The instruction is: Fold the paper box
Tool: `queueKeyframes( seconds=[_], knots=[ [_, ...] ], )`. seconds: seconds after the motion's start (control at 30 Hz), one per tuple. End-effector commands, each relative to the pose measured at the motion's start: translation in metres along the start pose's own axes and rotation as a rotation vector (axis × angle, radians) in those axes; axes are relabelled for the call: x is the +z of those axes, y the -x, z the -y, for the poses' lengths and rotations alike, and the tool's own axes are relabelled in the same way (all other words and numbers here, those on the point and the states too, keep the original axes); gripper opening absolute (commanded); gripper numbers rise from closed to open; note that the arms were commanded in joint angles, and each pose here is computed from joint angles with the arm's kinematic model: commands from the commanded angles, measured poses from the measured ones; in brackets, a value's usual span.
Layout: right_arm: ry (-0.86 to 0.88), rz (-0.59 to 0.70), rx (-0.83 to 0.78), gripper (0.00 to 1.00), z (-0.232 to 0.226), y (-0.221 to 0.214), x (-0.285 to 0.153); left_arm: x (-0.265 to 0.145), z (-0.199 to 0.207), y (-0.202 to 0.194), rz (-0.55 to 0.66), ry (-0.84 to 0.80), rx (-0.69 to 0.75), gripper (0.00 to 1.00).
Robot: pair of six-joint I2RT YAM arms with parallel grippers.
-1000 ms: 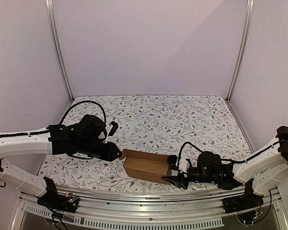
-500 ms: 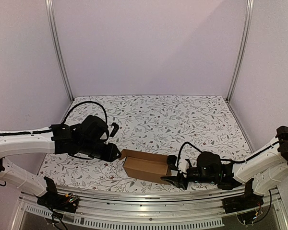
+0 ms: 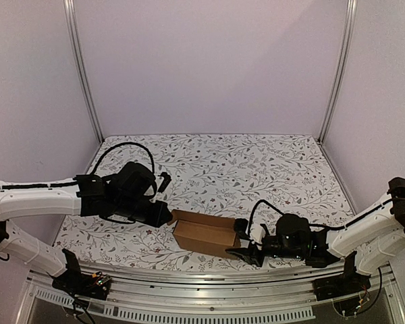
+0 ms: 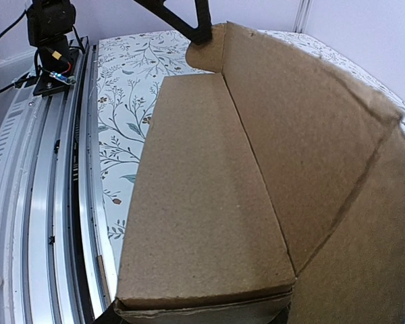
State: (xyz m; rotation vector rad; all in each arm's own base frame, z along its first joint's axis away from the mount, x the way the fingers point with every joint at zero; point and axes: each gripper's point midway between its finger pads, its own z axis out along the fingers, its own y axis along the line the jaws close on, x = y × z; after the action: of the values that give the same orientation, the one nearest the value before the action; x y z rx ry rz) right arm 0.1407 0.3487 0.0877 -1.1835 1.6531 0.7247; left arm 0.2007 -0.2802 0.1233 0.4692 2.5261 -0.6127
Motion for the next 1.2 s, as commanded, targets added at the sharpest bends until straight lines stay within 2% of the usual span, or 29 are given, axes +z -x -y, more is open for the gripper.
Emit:
queueKeyframes(
  seconds=[0.0,0.2,1.17],
  knots=[
    [-0.009,-0.032,-0.001,0.26,-0.001,-0.006,0.003,0.001,0.01,0.007,0.012,-0.026,0.019,0.08],
    [-0.013,-0.037,-0.001,0.26,0.0,-0.008,0.004,0.001,0.013,0.008,0.011,-0.037,0.025,0.0],
    [-0.041,-0.047,0.01,0.24,0.004,-0.01,0.005,0.017,0.023,-0.031,-0.039,-0.03,0.019,0.0]
  ],
)
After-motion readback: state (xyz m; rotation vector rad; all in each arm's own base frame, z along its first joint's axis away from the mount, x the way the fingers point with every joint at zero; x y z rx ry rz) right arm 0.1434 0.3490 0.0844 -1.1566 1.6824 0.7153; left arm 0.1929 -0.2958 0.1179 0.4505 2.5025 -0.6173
